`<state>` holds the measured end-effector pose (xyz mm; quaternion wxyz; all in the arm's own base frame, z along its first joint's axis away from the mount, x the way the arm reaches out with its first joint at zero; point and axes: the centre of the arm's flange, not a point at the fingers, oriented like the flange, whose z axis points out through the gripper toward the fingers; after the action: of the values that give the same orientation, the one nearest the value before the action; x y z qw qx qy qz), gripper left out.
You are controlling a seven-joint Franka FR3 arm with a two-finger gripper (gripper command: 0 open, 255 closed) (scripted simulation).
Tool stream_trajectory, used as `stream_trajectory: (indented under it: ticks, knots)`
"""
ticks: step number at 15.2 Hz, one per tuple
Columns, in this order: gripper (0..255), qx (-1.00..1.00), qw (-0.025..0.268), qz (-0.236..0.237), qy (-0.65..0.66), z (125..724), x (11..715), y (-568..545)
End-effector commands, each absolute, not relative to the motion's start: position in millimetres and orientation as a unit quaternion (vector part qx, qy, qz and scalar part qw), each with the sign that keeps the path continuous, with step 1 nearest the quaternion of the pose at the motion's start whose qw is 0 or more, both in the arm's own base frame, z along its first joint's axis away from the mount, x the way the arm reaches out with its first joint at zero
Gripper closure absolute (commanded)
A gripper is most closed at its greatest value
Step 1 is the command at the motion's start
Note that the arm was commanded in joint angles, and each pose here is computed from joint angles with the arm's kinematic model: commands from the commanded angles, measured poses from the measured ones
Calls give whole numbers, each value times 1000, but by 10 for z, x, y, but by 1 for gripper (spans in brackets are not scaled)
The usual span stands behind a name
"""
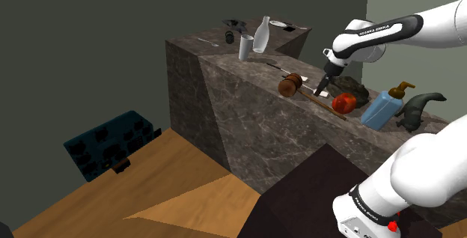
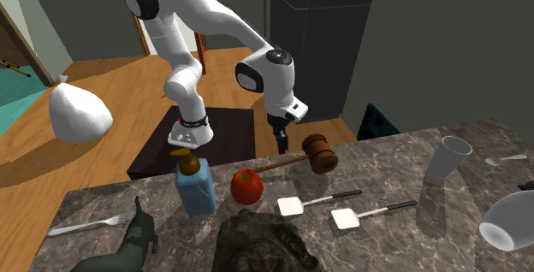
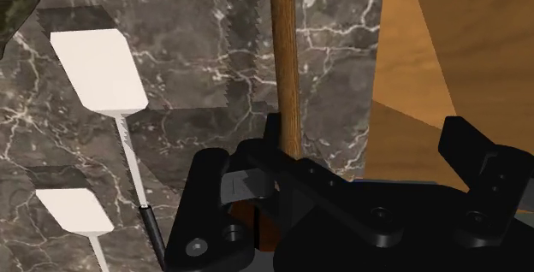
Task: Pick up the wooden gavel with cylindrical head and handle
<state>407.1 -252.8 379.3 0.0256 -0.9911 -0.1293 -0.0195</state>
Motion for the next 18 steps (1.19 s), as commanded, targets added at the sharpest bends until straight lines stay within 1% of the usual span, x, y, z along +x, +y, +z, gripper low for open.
stream_trajectory:
  ticks: [1,3,12,13,18]
  knots:
    - [0,-989,21,-22,-146,3654,4210,-2702]
    - [0,-987,18,-23,-157,3547,4301,-2822]
    - [0,-987,18,-23,-157,3147,4301,-2822]
    - [255,-987,18,-23,-157,3152,4299,-2824]
    - [255,-987,18,-23,-157,3152,4300,-2825]
